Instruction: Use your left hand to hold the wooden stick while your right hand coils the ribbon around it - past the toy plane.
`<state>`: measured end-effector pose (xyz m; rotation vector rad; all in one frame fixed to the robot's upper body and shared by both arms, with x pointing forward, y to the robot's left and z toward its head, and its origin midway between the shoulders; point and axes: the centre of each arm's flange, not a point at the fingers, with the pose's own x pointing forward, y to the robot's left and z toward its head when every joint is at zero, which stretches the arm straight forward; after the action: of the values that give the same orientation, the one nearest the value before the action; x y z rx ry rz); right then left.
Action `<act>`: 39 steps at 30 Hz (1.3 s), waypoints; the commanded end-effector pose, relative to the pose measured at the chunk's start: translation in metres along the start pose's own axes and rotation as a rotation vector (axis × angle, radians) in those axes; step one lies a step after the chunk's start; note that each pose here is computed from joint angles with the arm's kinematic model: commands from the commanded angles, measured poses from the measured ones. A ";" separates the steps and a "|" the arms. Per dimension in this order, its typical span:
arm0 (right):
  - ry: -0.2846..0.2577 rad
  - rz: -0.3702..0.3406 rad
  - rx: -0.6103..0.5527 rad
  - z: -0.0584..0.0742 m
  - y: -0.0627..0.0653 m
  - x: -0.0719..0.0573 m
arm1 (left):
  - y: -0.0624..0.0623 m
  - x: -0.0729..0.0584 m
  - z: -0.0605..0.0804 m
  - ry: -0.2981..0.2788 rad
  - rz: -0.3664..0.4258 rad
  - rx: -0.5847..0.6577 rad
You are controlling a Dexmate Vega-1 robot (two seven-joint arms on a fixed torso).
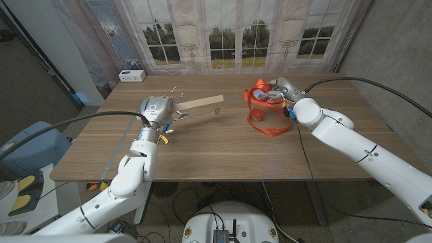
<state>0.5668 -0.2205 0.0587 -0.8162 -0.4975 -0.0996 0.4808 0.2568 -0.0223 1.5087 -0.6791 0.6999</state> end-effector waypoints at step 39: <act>-0.088 -0.091 -0.097 0.156 -0.071 0.033 | -0.022 0.050 0.030 -0.176 0.046 -0.202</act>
<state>0.5322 -0.1791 0.1846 -0.8367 -0.5636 -0.1857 0.5226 0.2363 -0.0053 1.3974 -0.8528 0.5503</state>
